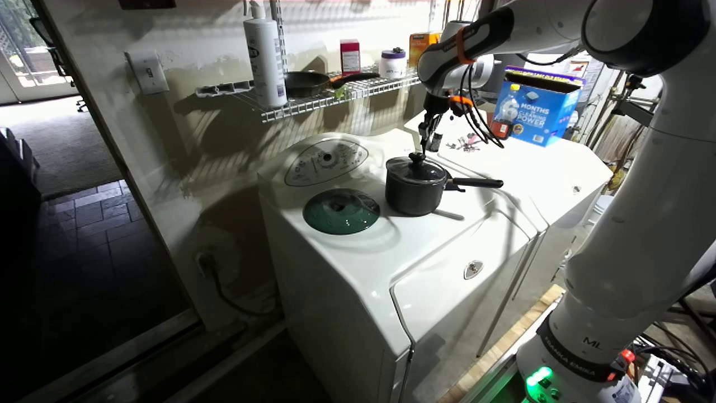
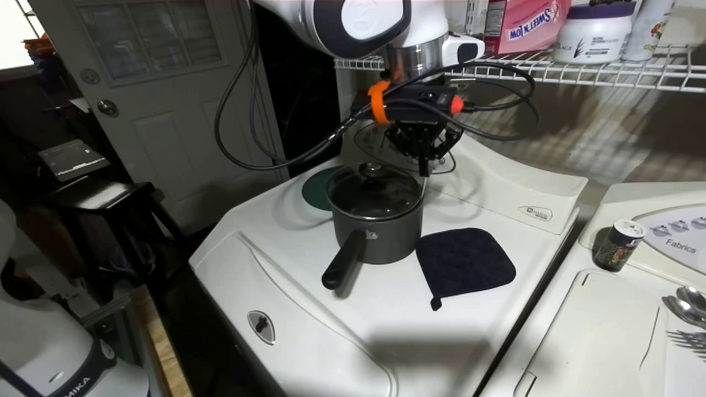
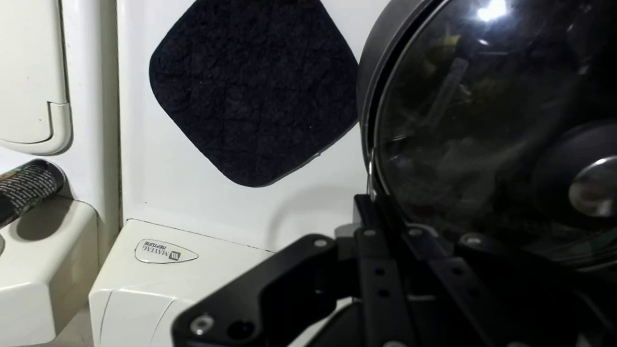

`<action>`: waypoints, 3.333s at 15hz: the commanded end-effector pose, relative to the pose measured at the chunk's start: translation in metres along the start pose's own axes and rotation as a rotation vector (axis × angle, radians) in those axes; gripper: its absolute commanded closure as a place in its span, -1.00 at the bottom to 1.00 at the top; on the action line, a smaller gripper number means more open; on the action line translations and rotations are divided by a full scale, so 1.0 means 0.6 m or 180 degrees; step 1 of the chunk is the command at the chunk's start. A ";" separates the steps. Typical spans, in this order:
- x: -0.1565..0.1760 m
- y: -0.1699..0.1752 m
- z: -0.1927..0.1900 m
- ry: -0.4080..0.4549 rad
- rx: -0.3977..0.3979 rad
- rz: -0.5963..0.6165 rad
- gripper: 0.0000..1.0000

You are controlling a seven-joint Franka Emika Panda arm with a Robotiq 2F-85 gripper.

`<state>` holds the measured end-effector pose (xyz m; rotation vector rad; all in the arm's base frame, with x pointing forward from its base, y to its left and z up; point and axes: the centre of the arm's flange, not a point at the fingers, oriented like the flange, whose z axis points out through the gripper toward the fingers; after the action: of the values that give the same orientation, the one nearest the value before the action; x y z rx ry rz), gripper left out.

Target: Remove the spoon from the pot, put it on the potholder on the right and then close the pot with the glass lid fully

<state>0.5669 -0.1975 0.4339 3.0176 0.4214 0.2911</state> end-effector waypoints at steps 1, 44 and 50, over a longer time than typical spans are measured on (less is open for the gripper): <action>0.004 0.005 -0.020 0.0104 -0.0059 -0.0056 0.98; -0.001 0.009 -0.126 0.0460 -0.0310 0.0050 0.98; -0.005 0.012 -0.141 0.0506 -0.0355 0.0086 0.98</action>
<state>0.5515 -0.1988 0.5097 2.9367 0.3849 0.5069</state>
